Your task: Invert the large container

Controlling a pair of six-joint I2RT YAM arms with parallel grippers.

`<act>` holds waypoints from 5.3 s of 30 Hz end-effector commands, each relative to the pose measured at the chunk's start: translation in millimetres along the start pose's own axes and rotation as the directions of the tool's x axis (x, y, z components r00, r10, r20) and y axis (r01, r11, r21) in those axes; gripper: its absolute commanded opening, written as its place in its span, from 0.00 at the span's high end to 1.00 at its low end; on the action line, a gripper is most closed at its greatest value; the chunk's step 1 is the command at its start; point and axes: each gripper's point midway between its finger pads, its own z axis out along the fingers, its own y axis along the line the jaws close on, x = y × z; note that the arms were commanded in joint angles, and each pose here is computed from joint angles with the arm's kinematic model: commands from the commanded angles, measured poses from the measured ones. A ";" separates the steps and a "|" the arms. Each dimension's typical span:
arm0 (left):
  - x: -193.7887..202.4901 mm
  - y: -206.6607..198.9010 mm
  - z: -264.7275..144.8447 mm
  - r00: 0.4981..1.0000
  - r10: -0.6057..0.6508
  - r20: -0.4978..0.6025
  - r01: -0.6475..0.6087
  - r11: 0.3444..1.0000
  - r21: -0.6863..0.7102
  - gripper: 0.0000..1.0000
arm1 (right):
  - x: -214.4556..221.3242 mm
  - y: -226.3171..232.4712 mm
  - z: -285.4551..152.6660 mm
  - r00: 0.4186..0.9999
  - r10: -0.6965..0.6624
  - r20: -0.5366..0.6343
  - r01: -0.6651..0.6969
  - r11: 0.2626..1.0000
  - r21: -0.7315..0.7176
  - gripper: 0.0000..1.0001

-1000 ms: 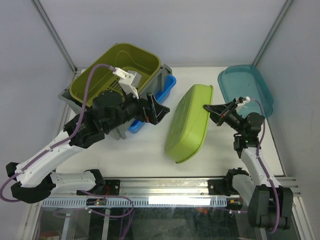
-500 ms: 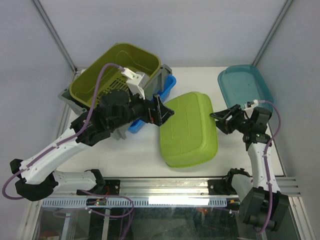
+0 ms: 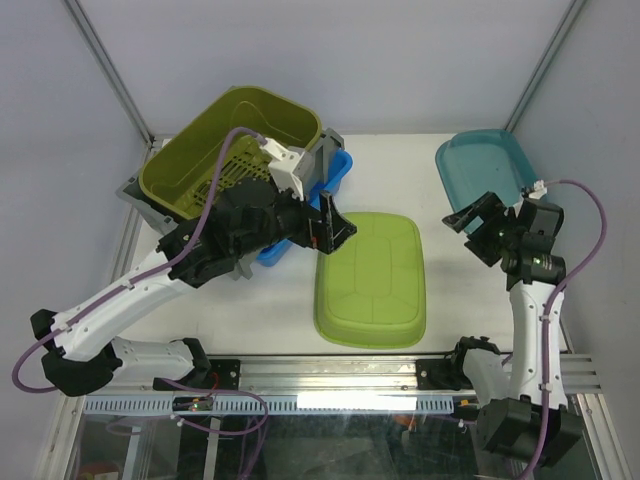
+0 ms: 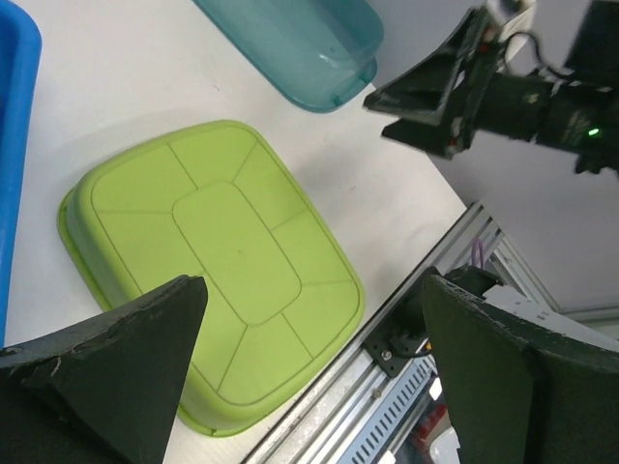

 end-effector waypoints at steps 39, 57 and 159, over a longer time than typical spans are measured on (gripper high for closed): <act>-0.9 28.6 -76.8 0.976 -0.104 0.194 0.122 0.989 -0.083 0.01 | 221.3 67.4 58.6 0.695 -0.640 -0.328 0.595 0.768 -0.239 0.00; -11.0 17.1 -75.0 0.979 -0.103 0.174 0.116 0.991 -0.068 0.01 | 75.4 122.7 196.4 0.859 -0.477 -0.189 0.453 0.878 -0.154 0.00; -253.5 0.0 -94.0 0.834 0.307 0.459 -0.326 0.944 -0.040 1.00 | 41.4 89.6 -17.9 0.934 -0.332 0.131 0.350 0.923 -0.159 0.01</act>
